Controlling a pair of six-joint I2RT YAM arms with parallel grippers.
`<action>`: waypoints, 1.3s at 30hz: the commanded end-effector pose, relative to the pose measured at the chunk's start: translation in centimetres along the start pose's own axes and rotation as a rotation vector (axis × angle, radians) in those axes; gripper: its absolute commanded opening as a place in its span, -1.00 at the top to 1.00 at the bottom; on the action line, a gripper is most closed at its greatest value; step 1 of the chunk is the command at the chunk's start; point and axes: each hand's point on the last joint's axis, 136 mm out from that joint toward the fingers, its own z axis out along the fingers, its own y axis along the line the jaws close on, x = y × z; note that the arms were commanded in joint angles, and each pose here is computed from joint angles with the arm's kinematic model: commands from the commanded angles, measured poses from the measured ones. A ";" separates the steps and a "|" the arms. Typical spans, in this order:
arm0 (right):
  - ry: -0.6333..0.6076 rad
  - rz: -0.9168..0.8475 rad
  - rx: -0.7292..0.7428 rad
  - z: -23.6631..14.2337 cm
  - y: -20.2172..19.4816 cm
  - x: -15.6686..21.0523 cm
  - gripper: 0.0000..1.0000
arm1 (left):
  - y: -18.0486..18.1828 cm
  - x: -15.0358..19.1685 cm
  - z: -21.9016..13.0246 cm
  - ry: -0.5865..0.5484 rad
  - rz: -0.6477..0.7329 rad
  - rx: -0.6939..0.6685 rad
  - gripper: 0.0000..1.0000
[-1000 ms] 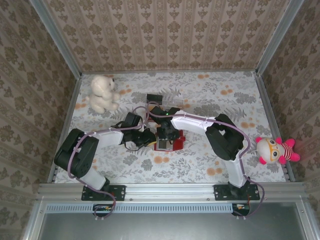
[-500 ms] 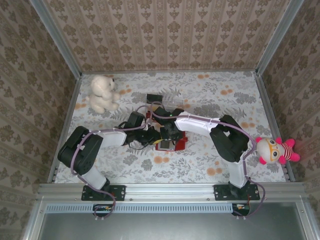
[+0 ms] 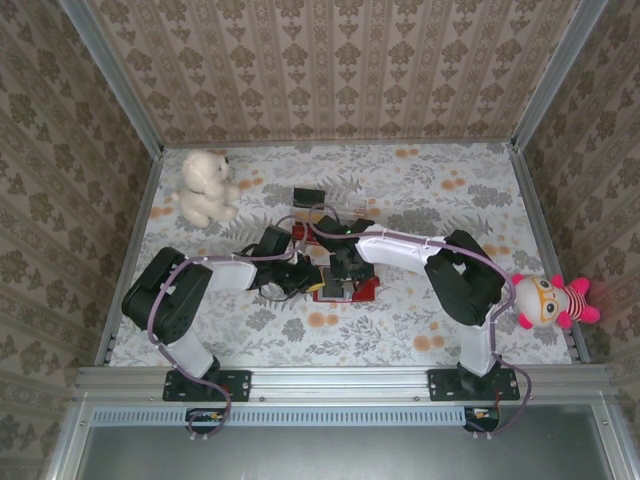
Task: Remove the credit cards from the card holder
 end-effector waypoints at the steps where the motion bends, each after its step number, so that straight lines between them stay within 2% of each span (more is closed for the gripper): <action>1: -0.023 0.033 0.110 -1.0 -3.5 0.0 0.33 | 2.8 0.8 0.3 0.016 -0.050 -0.108 0.88; 8: -0.010 0.046 0.130 -0.7 -4.6 0.5 0.34 | 2.2 0.7 0.2 0.016 -0.031 -0.088 0.88; 15: 0.037 0.079 0.086 0.5 -4.9 1.5 0.36 | -0.8 0.2 0.0 0.008 0.049 -0.019 0.86; 22: 0.058 0.076 -0.126 1.5 -3.0 1.0 0.38 | -3.8 0.2 0.8 0.008 0.108 0.033 0.86; 29: 0.035 0.045 -0.337 1.3 -1.0 -0.8 0.54 | -4.9 0.1 2.1 0.010 0.128 0.032 0.88; 39: 0.021 0.030 -0.394 1.3 -1.3 -1.2 0.58 | -4.7 -3.0 3.2 -0.032 0.167 -0.057 0.95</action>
